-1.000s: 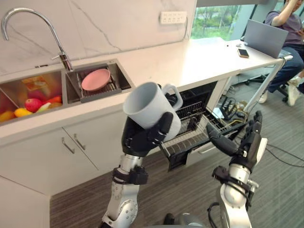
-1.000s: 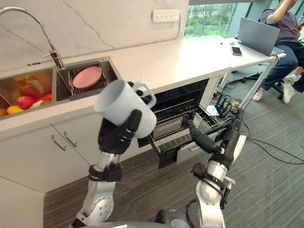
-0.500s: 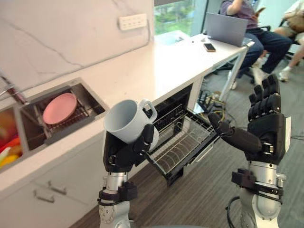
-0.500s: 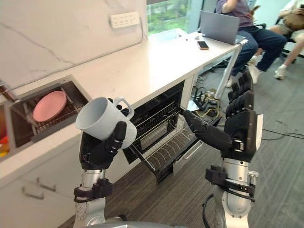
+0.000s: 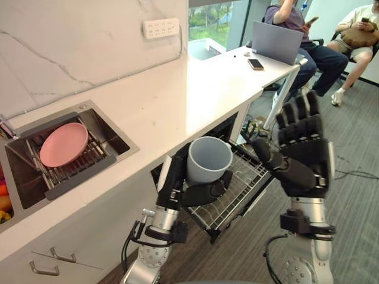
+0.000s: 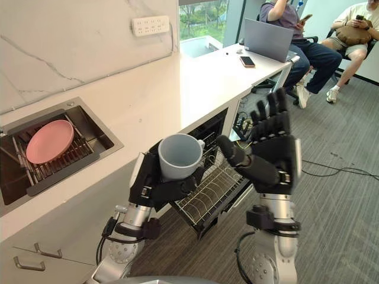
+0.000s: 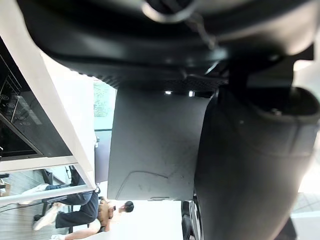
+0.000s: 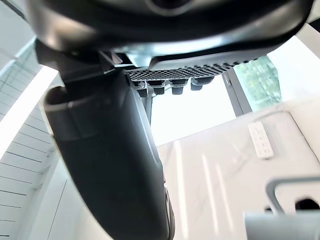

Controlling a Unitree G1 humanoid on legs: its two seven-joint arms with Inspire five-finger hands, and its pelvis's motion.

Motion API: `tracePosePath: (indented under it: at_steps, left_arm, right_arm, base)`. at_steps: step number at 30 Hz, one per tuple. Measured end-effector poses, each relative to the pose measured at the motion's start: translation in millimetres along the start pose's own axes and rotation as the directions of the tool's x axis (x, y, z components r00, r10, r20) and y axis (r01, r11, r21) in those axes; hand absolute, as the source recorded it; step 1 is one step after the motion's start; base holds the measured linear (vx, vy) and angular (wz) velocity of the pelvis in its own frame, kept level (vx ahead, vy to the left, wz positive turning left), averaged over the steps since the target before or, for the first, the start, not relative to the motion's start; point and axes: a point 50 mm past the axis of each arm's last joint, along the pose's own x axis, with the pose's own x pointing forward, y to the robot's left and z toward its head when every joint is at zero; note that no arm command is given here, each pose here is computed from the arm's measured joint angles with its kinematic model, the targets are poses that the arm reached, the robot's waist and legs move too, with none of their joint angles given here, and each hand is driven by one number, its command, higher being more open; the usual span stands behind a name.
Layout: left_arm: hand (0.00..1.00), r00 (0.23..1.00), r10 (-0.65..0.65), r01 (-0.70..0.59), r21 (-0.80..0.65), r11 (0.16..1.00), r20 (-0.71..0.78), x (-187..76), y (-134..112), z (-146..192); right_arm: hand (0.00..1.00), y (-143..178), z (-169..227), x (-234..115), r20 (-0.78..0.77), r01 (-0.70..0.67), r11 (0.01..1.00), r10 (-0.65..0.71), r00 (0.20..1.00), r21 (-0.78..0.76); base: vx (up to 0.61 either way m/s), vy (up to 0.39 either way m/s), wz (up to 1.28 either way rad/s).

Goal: Walk over to the sink, pick up the cup, carry it to the dishwasher, place the cup inside the dishwasher, then close the dishwasher door

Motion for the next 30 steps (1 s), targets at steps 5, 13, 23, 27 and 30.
tracePosePath:
  at_steps: [5,13,23,27,30]
  left_arm:
    - [0.0,1.0,-0.03,0.029,0.049,0.998,0.007,7.8,-6.2,-1.5]
    - [0.0,1.0,-0.021,0.021,0.052,0.998,-0.013,7.8,-4.9,-4.4]
    - [0.0,0.998,-0.044,0.041,-0.043,0.998,-0.052,8.0,1.6,-7.8]
    - [0.0,0.995,-0.086,0.08,-0.097,0.992,-0.057,8.1,4.1,-8.4]
    - [0.0,0.995,-0.096,0.092,-0.098,0.991,-0.037,9.6,7.1,-5.6]
  right_arm:
    - [1.0,13.9,-25.9,0.2,-0.135,-0.095,0.993,0.103,0.986,0.066]
    - [1.0,11.3,-27.7,-1.4,-0.175,-0.13,0.991,0.134,0.975,0.032]
    - [1.0,7.3,-33.1,-5.1,-0.21,-0.171,0.985,0.174,0.962,0.032]
    - [1.0,0.4,-35.0,-8.3,-0.263,-0.22,0.975,0.215,0.94,0.014]
    - [1.0,-2.6,-37.5,-10.5,-0.3,-0.246,0.969,0.238,0.924,0.012]
  base:
    - [-0.01,0.007,-0.04]
    - [-0.05,0.013,0.03]
    - [-0.11,-0.008,0.04]
    - [-0.09,-0.023,0.01]
    - [-0.01,-0.003,0.0]
